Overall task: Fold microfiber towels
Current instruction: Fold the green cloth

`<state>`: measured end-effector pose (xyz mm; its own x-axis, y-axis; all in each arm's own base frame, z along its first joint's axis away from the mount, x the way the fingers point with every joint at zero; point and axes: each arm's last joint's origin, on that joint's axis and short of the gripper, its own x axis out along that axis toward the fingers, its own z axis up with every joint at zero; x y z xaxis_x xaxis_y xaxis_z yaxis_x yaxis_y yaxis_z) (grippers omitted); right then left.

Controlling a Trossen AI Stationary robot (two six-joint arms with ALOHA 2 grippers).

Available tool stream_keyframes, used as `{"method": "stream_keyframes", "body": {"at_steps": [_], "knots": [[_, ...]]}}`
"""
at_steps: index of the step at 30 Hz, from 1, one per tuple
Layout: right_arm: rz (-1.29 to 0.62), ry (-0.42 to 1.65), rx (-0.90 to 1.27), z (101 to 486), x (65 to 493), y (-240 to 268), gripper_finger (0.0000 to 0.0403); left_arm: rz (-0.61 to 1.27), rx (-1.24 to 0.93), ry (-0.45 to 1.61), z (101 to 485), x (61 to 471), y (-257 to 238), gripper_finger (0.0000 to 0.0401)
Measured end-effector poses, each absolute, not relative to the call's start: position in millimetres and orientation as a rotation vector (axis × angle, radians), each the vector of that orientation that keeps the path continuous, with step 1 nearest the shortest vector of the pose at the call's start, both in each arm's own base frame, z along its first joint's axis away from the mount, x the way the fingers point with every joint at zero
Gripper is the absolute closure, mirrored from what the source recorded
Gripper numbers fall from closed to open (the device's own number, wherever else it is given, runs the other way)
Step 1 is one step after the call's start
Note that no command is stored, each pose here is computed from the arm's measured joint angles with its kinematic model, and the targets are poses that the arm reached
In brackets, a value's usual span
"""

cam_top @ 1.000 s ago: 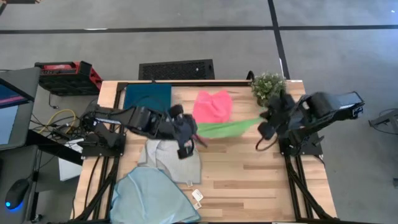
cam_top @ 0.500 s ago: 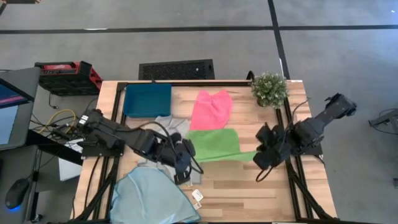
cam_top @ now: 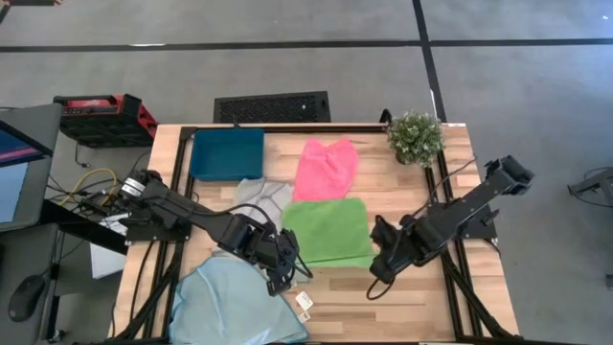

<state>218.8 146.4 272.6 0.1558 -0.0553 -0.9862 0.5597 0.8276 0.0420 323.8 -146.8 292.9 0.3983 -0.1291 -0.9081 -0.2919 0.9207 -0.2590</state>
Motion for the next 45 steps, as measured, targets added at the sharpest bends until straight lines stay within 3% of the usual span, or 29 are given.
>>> {"method": "stream_keyframes", "body": {"at_steps": [10,21,28,40,45], "knots": [[-0.589,1.363,0.422,254,239,135,0.0402,0.149,-0.408,1.197,272,321,-145,0.0401],[-0.71,1.295,0.377,254,259,91,0.0401,0.409,-0.396,1.245,257,325,-117,0.0401],[-0.77,1.392,0.281,241,270,59,0.0401,0.497,-0.38,1.214,257,334,-91,0.0401],[-0.735,1.486,0.204,231,281,31,0.0401,0.513,-0.375,1.294,237,350,-56,0.0401],[-0.704,1.518,0.256,232,280,25,0.0383,0.53,-0.382,1.288,236,352,-50,0.0401]]}}
